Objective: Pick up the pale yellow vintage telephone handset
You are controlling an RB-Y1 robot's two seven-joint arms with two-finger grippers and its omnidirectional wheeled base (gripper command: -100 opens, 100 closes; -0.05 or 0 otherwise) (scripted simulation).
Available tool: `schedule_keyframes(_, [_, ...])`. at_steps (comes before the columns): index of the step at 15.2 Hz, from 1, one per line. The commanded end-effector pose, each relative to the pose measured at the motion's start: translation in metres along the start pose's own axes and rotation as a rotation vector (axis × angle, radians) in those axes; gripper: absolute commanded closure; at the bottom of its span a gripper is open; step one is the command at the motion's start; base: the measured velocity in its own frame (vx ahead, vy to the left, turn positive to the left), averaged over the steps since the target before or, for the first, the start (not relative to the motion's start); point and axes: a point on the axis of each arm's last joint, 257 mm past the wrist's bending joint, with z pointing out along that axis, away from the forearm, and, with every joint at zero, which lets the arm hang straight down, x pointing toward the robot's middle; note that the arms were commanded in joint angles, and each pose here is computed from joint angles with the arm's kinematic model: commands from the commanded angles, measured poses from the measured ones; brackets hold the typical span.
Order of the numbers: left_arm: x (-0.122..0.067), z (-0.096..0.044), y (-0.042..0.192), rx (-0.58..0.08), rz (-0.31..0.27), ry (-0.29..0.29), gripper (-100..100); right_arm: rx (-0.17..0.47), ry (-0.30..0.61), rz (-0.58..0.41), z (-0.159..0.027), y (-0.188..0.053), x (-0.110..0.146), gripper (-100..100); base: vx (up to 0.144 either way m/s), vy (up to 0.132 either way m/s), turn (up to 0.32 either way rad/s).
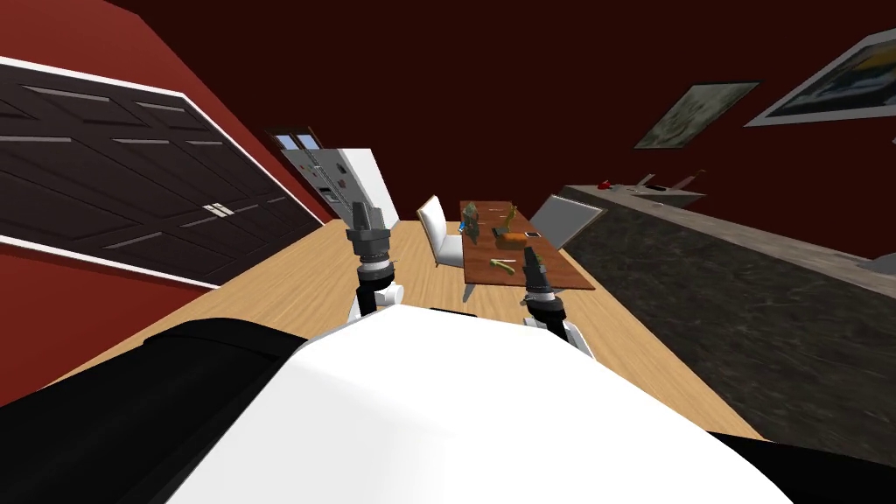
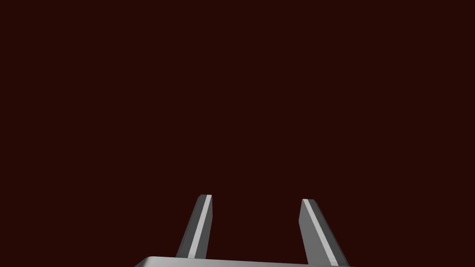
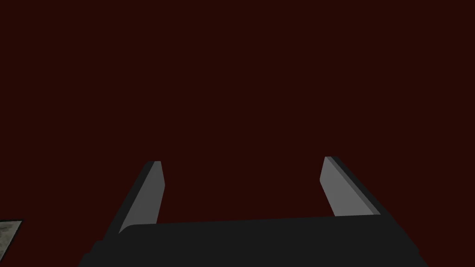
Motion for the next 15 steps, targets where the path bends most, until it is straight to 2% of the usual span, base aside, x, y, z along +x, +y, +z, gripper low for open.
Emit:
schedule_keyframes(1, [0.000, 0.000, 0.000, 0.000, 0.000, 0.000, 0, 0.044, 0.080, -0.055, -0.012, -0.023, 0.016, -100, 0.011, 0.100, 0.182])
schedule_keyframes(2, [0.000, 0.000, 0.000, 0.000, 0.000, 0.000, 0, 0.052, 0.084, -0.054, -0.014, -0.027, 0.017, -100, 0.014, 0.089, 0.179])
schedule_keyframes(3, [0.000, 0.000, 0.000, 0.000, 0.000, 0.000, 0, 0.072, 0.139, -0.096, -0.023, -0.040, 0.026, -100, 0.021, 0.103, 0.259])
schedule_keyframes(5, [0.000, 0.000, 0.000, 0.000, 0.000, 0.000, 0, 0.089, 0.146, -0.094, -0.027, -0.047, 0.029, -100, 0.025, 0.069, 0.147])
schedule_keyframes(6, [0.000, 0.000, 0.000, 0.000, 0.000, 0.000, 0, 0.114, 0.205, -0.137, -0.039, -0.063, 0.037, -100, 0.034, 0.062, 0.203])
schedule_keyframes(7, [0.000, 0.000, 0.000, 0.000, 0.000, 0.000, 0, 0.127, 0.210, -0.136, -0.043, -0.069, 0.039, -100, 0.035, 0.066, 0.197])
schedule_keyframes(8, [0.000, 0.000, 0.000, 0.000, 0.000, 0.000, 0, 0.139, 0.267, -0.182, -0.053, -0.080, 0.045, -100, 0.035, 0.080, 0.294])
schedule_keyframes(10, [0.000, 0.000, 0.000, 0.000, 0.000, 0.000, 0, 0.166, 0.277, -0.179, -0.061, -0.091, 0.048, -100, 0.026, 0.058, 0.148])
schedule_keyframes(11, [0.000, 0.000, 0.000, 0.000, 0.000, 0.000, 0, 0.190, 0.340, -0.224, -0.076, -0.106, 0.054, -100, 0.036, 0.056, 0.196])
schedule_keyframes(13, [0.000, 0.000, 0.000, 0.000, 0.000, 0.000, 0, 0.206, 0.346, -0.223, -0.081, -0.113, 0.055, -100, 0.042, 0.054, 0.162])
schedule_keyframes(14, [0.000, 0.000, 0.000, 0.000, 0.000, 0.000, 0, 0.230, 0.410, -0.268, -0.098, -0.129, 0.060, -100, 0.036, 0.067, 0.220])
schedule_keyframes(15, [0.000, 0.000, 0.000, 0.000, 0.000, 0.000, 0, 0.246, 0.416, -0.267, -0.103, -0.135, 0.061, -100, 0.043, 0.067, 0.212])
